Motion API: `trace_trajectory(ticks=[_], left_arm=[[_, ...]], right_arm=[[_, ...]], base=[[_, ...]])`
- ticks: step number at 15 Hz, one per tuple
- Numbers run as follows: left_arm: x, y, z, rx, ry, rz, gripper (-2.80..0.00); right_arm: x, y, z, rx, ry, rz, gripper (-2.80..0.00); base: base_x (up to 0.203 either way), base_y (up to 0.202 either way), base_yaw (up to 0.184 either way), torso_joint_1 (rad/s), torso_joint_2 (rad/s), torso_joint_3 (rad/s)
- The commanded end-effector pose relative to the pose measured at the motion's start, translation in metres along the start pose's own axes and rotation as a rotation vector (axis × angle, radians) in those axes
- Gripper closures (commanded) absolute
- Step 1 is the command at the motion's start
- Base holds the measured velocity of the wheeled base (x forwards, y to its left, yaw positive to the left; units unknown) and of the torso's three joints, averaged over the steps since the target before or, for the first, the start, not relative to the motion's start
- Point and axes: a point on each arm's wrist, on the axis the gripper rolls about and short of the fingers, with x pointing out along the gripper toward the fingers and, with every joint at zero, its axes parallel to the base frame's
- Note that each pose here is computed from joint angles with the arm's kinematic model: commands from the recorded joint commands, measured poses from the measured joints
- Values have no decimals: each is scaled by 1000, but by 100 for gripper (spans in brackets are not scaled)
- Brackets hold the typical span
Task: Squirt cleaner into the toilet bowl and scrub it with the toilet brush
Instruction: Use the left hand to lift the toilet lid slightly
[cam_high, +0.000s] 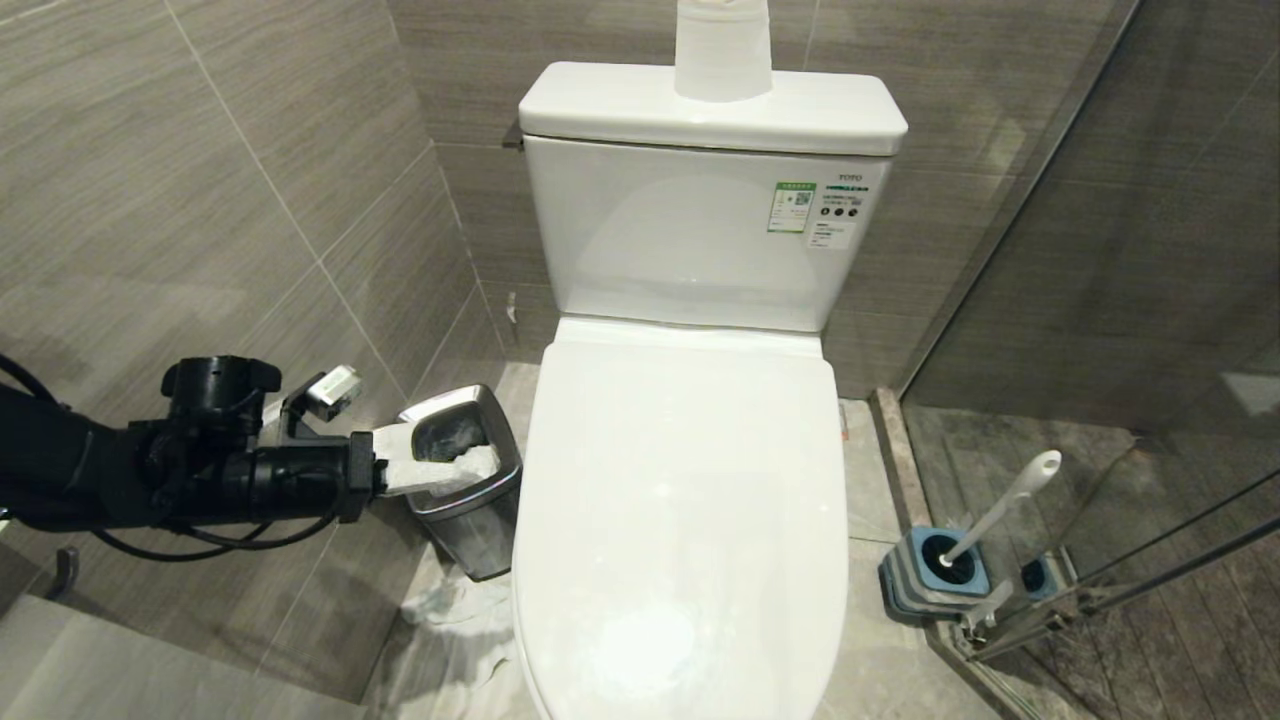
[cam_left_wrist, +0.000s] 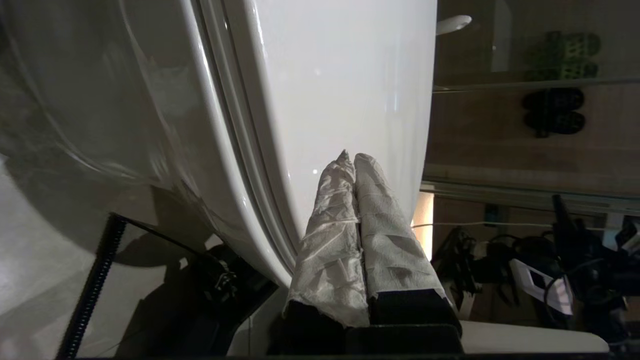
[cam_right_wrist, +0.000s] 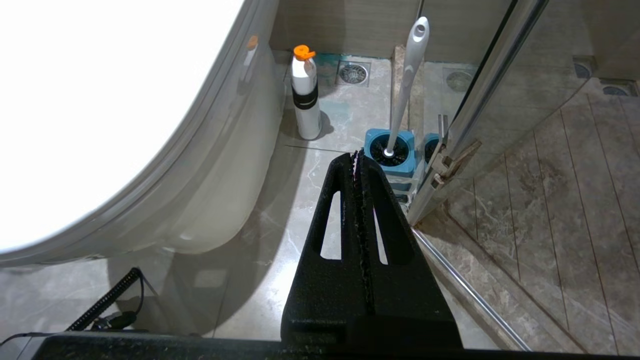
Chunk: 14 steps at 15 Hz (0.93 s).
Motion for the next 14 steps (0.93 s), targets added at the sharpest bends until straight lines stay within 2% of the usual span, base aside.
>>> trace_trajectory(ticks=[1,5,8,10,14], left_arm=[[2,10,-4,9,-7,-29,0],[8,19,-30,-5,18,-85,0],[14,28,-36,-12,26,-91,0],[18,35,-38,9,15,-93,0],[21,45,-42,10,10,-87,0]], right_arm=[[0,0,0,0,1,0,0],[0,0,0,0,1,0,0],[0,0,0,0,1,0,0],[0,0,0,0,1,0,0],[0,0,0,0,1,0,0]], base=[[0,0,0,0,0,0],[0,0,0,0,0,0],[0,0,0,0,0,0],[0,0,0,0,0,0],[0,0,0,0,0,0]])
